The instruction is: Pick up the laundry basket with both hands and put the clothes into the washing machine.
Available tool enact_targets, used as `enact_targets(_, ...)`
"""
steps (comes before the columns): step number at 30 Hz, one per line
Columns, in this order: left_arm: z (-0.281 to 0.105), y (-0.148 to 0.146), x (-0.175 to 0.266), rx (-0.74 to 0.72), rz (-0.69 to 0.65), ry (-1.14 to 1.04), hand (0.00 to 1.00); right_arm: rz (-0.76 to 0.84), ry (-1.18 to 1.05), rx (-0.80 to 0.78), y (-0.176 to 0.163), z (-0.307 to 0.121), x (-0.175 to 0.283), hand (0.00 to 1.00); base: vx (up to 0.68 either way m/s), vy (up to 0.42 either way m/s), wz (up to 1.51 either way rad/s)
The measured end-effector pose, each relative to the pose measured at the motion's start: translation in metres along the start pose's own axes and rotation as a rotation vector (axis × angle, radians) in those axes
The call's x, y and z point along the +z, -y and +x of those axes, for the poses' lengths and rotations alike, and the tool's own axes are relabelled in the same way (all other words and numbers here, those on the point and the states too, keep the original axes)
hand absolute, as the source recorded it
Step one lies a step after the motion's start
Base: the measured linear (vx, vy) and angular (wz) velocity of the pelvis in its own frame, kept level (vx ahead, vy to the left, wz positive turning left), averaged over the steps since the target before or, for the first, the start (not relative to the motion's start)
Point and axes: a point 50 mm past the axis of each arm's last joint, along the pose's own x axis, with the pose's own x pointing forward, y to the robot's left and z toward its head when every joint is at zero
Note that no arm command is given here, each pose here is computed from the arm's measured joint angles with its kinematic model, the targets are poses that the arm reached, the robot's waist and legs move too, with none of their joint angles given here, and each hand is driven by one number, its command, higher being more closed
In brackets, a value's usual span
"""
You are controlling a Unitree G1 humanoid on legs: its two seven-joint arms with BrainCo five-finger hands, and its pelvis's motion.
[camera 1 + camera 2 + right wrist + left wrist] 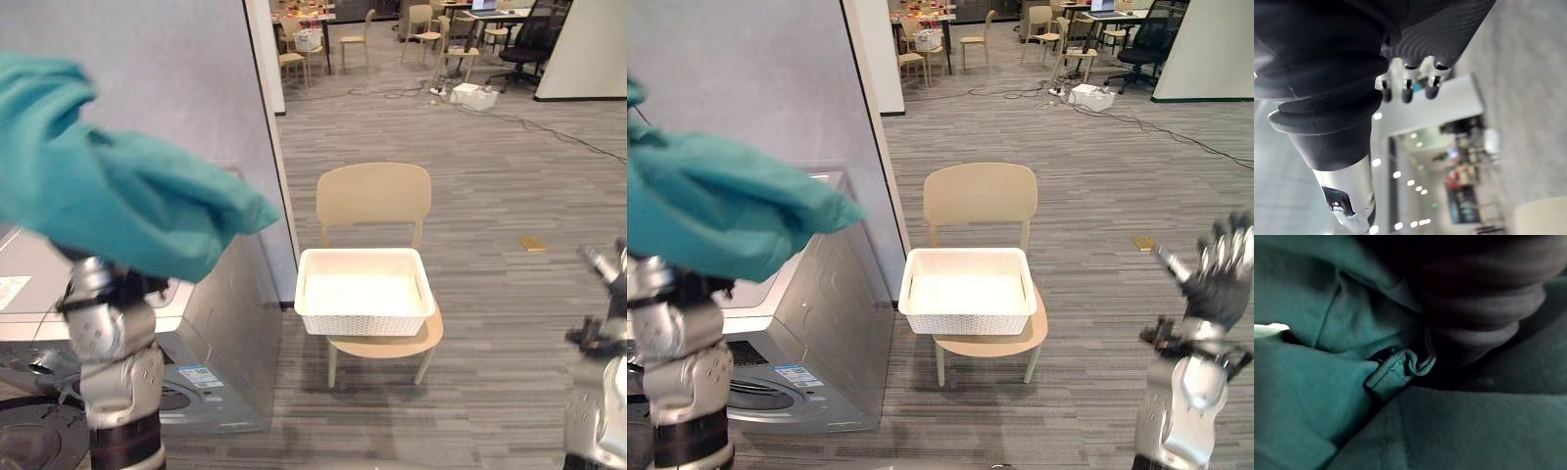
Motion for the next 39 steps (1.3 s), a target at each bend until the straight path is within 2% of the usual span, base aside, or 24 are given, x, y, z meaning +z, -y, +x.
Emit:
enact_targets(1,-0.003,-0.005,0.0,0.019,0.012,-0.009,1.0,-0.004,-0.02,-0.014,0.003,-0.004,-0.004,0.0,0.01,-0.002,0.15)
enact_targets(3,-0.035,-0.044,0.002,0.203,0.106,-0.08,1.0,-0.031,-0.193,-0.149,0.033,-0.038,-0.039,0.0,0.02,-0.001,0.17)
enact_targets(5,-0.056,-0.063,0.005,0.311,0.151,-0.109,1.0,-0.036,-0.307,-0.267,0.056,-0.065,-0.059,0.0,0.01,-0.004,0.24)
enact_targets(6,-0.078,-0.08,0.006,0.409,0.167,-0.153,1.0,-0.033,-0.409,-0.39,0.078,-0.094,-0.075,0.0,0.0,-0.003,0.26)
enact_targets(9,-0.115,-0.101,-0.006,0.537,0.103,-0.286,1.0,-0.008,-0.543,-0.545,0.103,-0.142,-0.088,0.0,0.02,0.012,0.26)
enact_targets(13,-0.151,-0.105,-0.031,0.606,0.072,-0.469,1.0,0.075,-0.629,-0.631,0.111,-0.169,-0.102,0.0,0.01,0.03,0.08)
enact_targets(15,-0.178,-0.114,-0.05,0.699,0.02,-0.579,1.0,0.143,-0.74,-0.692,0.111,-0.194,-0.123,0.0,0.01,0.005,0.05)
enact_targets(17,-0.226,-0.128,-0.073,0.849,0.02,-0.78,1.0,0.214,-0.917,-0.825,0.111,-0.237,-0.146,0.0,0.03,-0.018,0.05)
enact_targets(18,-0.24,-0.13,-0.078,0.892,0.013,-0.834,1.0,0.238,-0.954,-0.855,0.11,-0.247,-0.149,0.0,0.05,-0.022,0.0)
enact_targets(20,-0.295,-0.132,-0.093,1.043,0.004,-1.058,1.0,0.303,-1.071,-0.937,0.105,-0.273,-0.159,0.0,0.05,-0.007,-0.02)
enact_targets(23,-0.335,-0.122,-0.104,1.141,-0.012,-1.258,1.0,0.336,-1.145,-0.979,0.097,-0.282,-0.167,0.0,0.03,0.0,-0.08)
enact_targets(25,-0.348,-0.117,-0.107,1.163,-0.016,-1.336,1.0,0.333,-1.175,-0.935,0.088,-0.273,-0.175,0.0,0.06,-0.006,-0.06)
enact_targets(28,-0.356,-0.112,-0.109,1.154,-0.009,-1.39,1.0,0.267,-1.215,-0.7,0.06,-0.235,-0.191,0.0,0.01,-0.012,0.11)
enact_targets(31,-0.34,-0.102,-0.124,1.045,-0.043,-1.39,1.0,0.229,-1.193,-0.391,0.012,-0.187,-0.204,0.0,-0.07,-0.051,0.58)
enact_targets(32,-0.33,-0.099,-0.131,1.014,-0.059,-1.369,1.0,0.213,-1.172,-0.328,0.007,-0.176,-0.204,0.0,-0.11,-0.054,0.88)
enact_targets(35,-0.305,-0.092,-0.142,0.918,-0.079,-1.31,1.0,0.153,-1.15,-0.193,-0.009,-0.162,-0.204,0.0,-0.15,-0.085,1.33)
enact_targets(39,-0.289,-0.082,-0.152,0.821,-0.085,-1.307,1.0,0.126,-1.158,-0.176,-0.011,-0.161,-0.204,0.0,-0.07,-0.119,1.28)
